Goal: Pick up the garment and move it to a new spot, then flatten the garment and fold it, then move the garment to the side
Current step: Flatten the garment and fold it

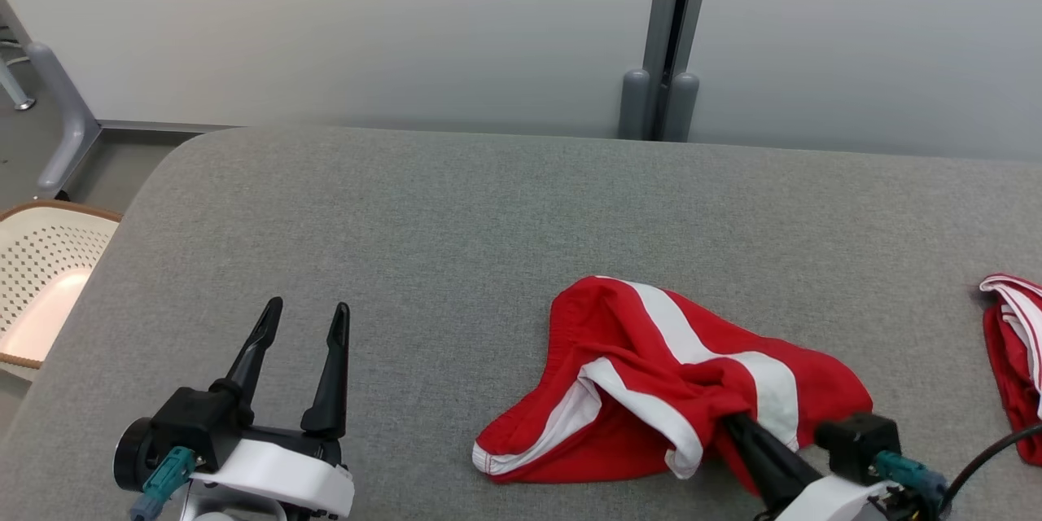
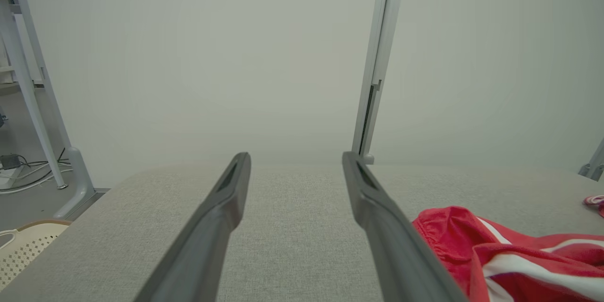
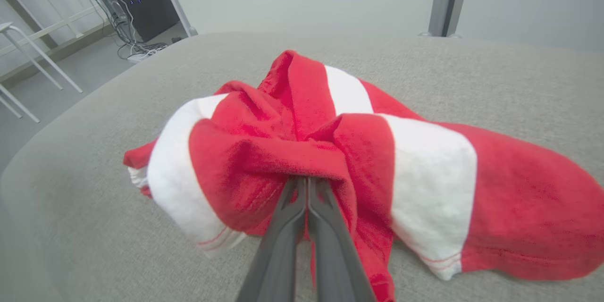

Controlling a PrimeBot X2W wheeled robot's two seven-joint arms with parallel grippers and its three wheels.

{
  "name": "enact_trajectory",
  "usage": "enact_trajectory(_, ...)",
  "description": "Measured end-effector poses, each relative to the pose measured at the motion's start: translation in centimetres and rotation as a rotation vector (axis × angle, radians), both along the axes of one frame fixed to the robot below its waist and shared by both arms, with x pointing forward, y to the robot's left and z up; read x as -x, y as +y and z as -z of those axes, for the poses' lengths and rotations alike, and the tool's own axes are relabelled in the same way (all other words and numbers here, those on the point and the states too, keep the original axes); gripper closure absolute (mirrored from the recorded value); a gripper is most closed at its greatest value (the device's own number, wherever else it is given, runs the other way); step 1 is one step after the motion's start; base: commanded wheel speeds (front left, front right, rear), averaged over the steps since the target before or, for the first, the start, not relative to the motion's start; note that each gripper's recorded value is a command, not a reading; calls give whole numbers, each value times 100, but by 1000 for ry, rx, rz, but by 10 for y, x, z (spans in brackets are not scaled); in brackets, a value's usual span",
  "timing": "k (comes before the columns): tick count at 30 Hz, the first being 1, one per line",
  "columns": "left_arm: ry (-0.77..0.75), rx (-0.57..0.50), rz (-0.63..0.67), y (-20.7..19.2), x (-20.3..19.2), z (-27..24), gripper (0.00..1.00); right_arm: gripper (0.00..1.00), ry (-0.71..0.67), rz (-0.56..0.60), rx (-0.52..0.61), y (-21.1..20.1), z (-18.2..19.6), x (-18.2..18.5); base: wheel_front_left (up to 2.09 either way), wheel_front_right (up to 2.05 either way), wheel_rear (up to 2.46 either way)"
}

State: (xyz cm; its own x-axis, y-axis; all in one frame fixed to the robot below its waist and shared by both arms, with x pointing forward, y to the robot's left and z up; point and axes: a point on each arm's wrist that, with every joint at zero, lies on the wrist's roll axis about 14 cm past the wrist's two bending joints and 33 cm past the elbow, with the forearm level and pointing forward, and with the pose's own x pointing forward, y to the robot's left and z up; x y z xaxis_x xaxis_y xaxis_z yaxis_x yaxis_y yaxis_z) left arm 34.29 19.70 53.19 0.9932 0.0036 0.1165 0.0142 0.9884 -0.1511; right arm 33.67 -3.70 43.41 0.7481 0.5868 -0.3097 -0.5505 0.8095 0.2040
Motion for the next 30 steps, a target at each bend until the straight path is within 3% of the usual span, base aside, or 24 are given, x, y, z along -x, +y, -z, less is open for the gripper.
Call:
enact_trajectory(9,11,1,50,-15,-19,4,0,100,-46,184,23,-56,-17,-55,0,0,0)
enact_trajectory(21,64,-3,81,-22,-52,26,0,100,133,333,12,-89,37,-111,0,0,0)
enact_trajectory(22,71,-3,79,-22,-53,29,0,70,138,340,6,-90,40,-113,0,0,0)
enact_trajectory(23,74,-3,78,-22,-54,30,0,19,143,347,-5,-90,42,-115,0,0,0)
enact_trajectory(24,74,-3,79,-22,-56,31,0,0,146,351,-10,-91,43,-116,0,0,0)
enact_trajectory(30,66,-18,86,-24,-58,29,0,0,45,397,-25,-110,25,-122,0,0,0)
